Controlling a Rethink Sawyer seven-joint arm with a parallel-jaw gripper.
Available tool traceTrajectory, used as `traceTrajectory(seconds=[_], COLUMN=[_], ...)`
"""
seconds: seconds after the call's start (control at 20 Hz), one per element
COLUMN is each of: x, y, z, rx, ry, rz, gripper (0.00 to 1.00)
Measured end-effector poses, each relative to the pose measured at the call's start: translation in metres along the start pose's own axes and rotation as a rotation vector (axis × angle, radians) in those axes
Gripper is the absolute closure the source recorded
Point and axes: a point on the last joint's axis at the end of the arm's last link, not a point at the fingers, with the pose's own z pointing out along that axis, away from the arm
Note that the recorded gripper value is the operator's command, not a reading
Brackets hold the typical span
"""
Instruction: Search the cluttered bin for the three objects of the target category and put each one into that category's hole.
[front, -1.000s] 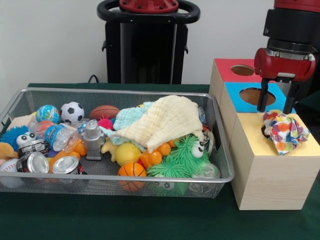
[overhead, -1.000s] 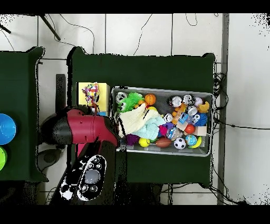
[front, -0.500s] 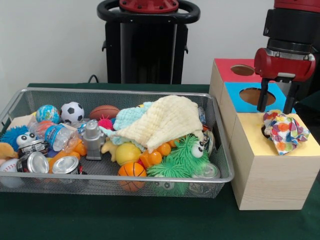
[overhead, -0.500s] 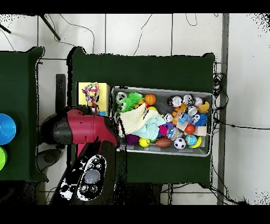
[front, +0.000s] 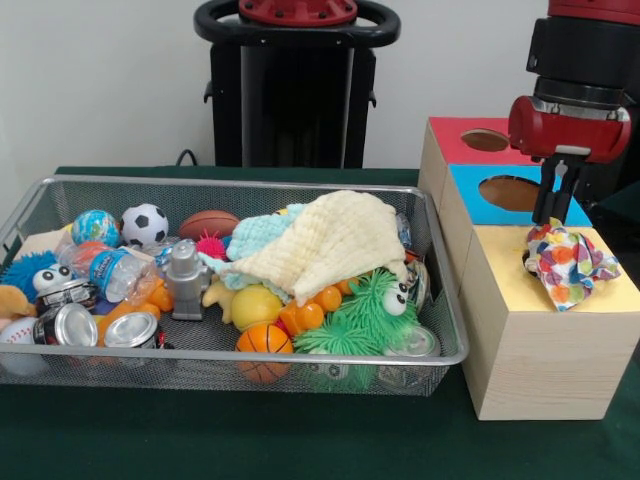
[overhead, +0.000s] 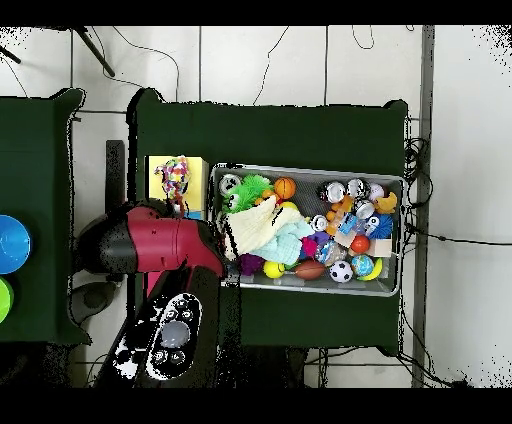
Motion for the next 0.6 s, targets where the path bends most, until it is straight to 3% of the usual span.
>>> traceTrajectory(seconds=[0.6], x=[0.0007], y=[0.0027], z=[-0.0005], rx=[-0.001], ry=[0.000], rz=[-0.004], gripper=[1.00])
